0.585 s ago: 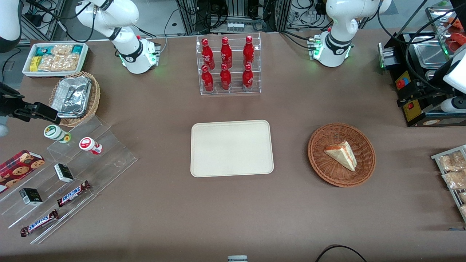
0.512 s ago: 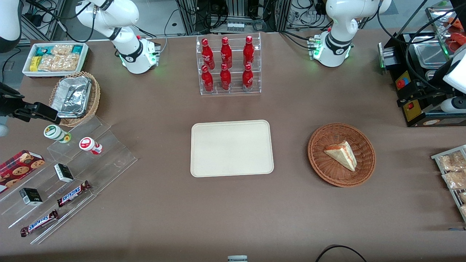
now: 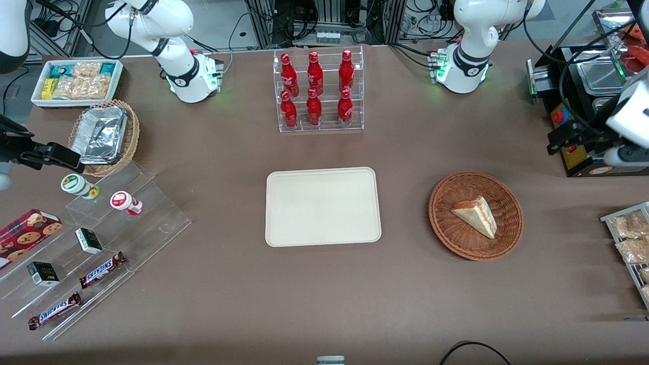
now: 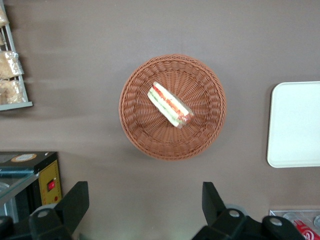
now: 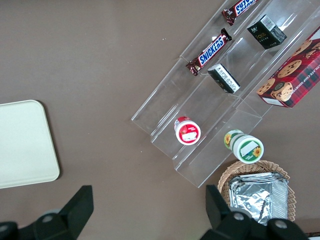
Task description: Place sandwich from basket to tray
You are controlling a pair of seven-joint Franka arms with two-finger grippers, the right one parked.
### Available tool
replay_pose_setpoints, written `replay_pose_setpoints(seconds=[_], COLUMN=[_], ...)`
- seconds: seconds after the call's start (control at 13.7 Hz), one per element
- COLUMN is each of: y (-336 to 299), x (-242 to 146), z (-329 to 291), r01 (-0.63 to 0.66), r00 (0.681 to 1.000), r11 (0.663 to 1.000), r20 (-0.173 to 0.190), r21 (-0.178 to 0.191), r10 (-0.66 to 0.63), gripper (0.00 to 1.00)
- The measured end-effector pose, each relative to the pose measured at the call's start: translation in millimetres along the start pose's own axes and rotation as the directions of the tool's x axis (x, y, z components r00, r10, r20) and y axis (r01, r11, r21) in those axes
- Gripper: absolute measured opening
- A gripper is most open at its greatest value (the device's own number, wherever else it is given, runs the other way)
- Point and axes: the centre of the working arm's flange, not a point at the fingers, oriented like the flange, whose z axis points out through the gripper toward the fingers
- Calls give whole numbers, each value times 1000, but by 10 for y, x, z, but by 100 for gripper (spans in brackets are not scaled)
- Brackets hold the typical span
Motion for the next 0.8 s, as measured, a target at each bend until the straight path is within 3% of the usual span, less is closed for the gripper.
replay_pose_setpoints(seconds=[0.44, 0.8], y=[210, 414], x=[345, 328], z=[1181, 2027], r01=[189, 430], r00=[982, 897], r11=[982, 900], r20=[-24, -80], r21=[-17, -69], r10=[-189, -434], gripper=[100, 100])
